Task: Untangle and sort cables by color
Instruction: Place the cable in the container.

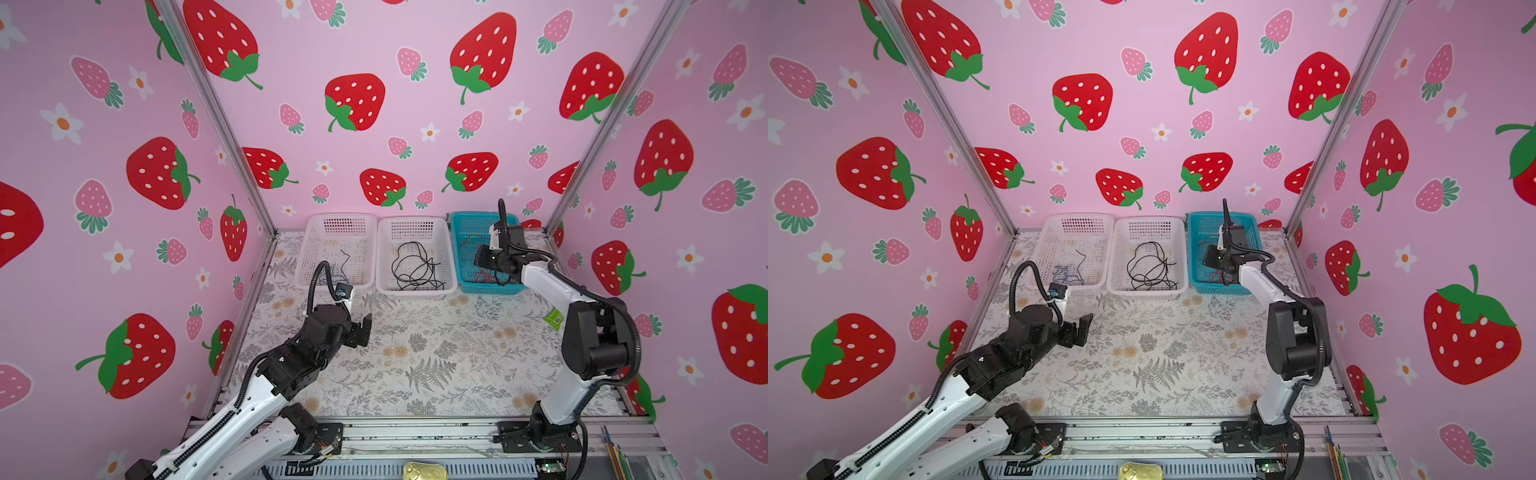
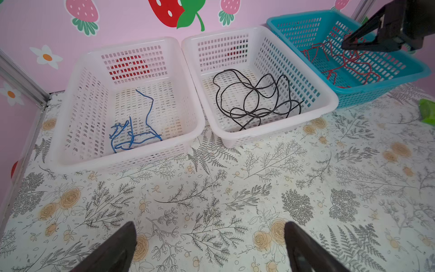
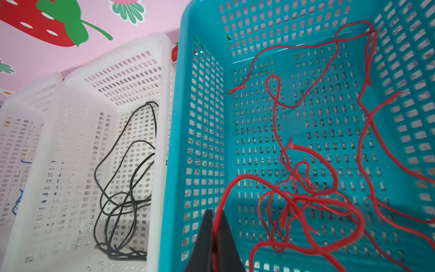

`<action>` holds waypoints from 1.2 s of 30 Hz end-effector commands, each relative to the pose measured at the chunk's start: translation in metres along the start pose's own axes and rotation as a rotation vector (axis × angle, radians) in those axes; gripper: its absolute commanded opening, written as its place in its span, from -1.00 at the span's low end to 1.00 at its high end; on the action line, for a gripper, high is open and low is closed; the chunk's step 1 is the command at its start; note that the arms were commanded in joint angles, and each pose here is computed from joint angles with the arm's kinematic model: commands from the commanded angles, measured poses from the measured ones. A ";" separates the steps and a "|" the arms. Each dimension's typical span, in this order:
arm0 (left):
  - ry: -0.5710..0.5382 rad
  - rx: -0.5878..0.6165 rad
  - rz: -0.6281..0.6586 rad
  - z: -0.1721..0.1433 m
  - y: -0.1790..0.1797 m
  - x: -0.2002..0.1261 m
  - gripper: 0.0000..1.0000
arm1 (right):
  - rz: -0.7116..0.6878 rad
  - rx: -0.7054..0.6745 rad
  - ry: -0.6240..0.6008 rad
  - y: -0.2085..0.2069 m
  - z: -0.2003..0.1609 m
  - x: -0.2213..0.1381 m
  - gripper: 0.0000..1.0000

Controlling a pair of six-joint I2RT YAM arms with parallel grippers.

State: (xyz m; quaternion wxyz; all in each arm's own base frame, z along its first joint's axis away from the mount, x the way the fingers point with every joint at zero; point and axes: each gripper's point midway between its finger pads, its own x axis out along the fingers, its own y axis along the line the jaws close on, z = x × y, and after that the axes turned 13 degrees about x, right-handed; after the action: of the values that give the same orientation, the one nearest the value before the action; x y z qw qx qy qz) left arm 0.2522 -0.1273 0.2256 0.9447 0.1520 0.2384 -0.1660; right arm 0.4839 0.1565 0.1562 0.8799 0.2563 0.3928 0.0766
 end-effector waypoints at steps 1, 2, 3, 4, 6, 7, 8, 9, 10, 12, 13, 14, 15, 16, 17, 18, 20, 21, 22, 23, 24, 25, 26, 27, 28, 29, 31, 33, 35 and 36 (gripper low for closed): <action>-0.009 -0.001 0.006 0.001 0.001 0.000 0.98 | 0.024 0.018 -0.010 0.004 0.009 0.003 -1.00; -0.010 -0.001 0.006 0.001 0.001 0.000 0.98 | 0.021 0.019 -0.008 0.002 0.008 0.005 -1.00; -0.009 0.000 0.005 0.001 0.001 0.000 0.98 | 0.019 0.022 -0.001 0.000 0.005 0.007 -1.00; -0.006 0.001 0.002 0.000 0.000 0.001 0.98 | 0.019 0.024 0.011 -0.001 0.002 0.010 -0.98; -0.004 0.001 0.001 0.000 0.000 0.001 0.98 | 0.022 0.030 0.026 -0.002 -0.002 0.012 -0.93; -0.004 0.002 0.000 0.000 0.000 0.002 0.98 | 0.023 0.030 0.031 -0.002 -0.003 0.014 -0.89; -0.004 0.001 0.001 0.000 0.000 0.001 0.98 | 0.024 0.032 0.032 -0.002 -0.003 0.013 -0.85; -0.003 0.001 0.000 0.000 0.000 0.002 0.98 | 0.024 0.033 0.030 -0.002 -0.003 0.013 -0.83; -0.003 0.002 -0.001 0.000 0.000 0.002 0.97 | 0.026 0.034 0.028 -0.001 -0.002 0.012 -0.80; -0.003 0.003 -0.001 0.000 0.000 0.002 0.98 | 0.031 0.033 0.025 0.000 -0.002 0.011 -0.72; -0.003 0.003 -0.001 0.000 0.000 0.002 0.98 | 0.030 0.033 0.024 0.000 -0.001 0.010 -0.66; -0.002 0.003 -0.001 0.000 -0.001 0.002 0.98 | 0.030 0.032 0.025 0.000 -0.002 0.010 -0.62; -0.002 0.002 0.000 0.000 0.000 0.002 0.98 | 0.030 0.032 0.026 0.000 -0.001 0.009 -0.60; -0.001 0.004 -0.001 0.000 -0.001 0.002 0.98 | 0.033 0.030 0.024 0.001 -0.001 0.008 -0.58; -0.002 0.003 -0.001 0.000 0.000 0.002 0.97 | 0.033 0.029 0.023 0.002 0.000 0.006 -0.57; -0.001 0.004 0.000 0.000 0.000 0.002 0.97 | 0.035 0.029 0.018 0.003 0.002 0.004 -0.55; 0.001 0.004 0.001 -0.001 0.000 0.002 0.98 | 0.038 0.025 0.006 0.006 0.005 -0.001 -0.48; 0.001 0.004 0.000 -0.001 0.000 0.002 0.98 | 0.038 0.023 -0.002 0.008 0.008 -0.004 -0.45; 0.000 0.004 0.001 -0.001 0.000 0.002 0.98 | 0.039 0.021 -0.009 0.010 0.011 -0.008 -0.42; 0.001 0.006 0.000 -0.001 0.000 0.003 0.98 | 0.041 0.016 -0.022 0.012 0.015 -0.013 -0.39; 0.001 0.004 0.000 -0.001 -0.001 0.003 0.98 | 0.041 0.012 -0.032 0.014 0.018 -0.017 -0.34; 0.001 0.006 0.001 -0.001 0.000 0.003 0.98 | 0.044 0.008 -0.043 0.017 0.022 -0.023 -0.26; 0.004 0.006 0.001 -0.001 -0.001 0.003 0.98 | 0.047 0.002 -0.059 0.020 0.027 -0.029 -0.18; 0.005 0.006 0.000 -0.001 -0.001 0.004 0.98 | 0.049 -0.002 -0.075 0.023 0.031 -0.035 -0.10; 0.006 0.006 0.000 -0.002 -0.001 0.004 0.98 | 0.055 -0.009 -0.093 0.027 0.036 -0.043 0.00; 0.007 0.006 0.001 -0.002 -0.001 0.004 0.98 | 0.064 -0.018 -0.112 0.031 0.040 -0.052 0.12; 0.010 0.007 0.002 -0.002 -0.001 0.005 0.98 | 0.082 -0.030 -0.149 0.038 0.048 -0.068 0.33; 0.015 0.008 0.003 -0.003 -0.001 0.006 0.98 | 0.102 -0.042 -0.187 0.044 0.054 -0.086 0.48; 0.021 0.009 0.003 -0.004 -0.001 0.007 0.98 | 0.122 -0.057 -0.222 0.049 0.057 -0.103 0.61; 0.022 0.009 0.004 -0.005 -0.001 0.007 0.98 | 0.124 -0.062 -0.237 0.050 0.058 -0.110 0.67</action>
State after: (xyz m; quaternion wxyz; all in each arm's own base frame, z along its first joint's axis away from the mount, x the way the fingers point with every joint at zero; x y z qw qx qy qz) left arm 0.2544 -0.1291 0.2192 0.9411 0.1578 0.2486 -0.1661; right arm 0.4627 0.1475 0.2615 0.9095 0.2667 0.2992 0.1104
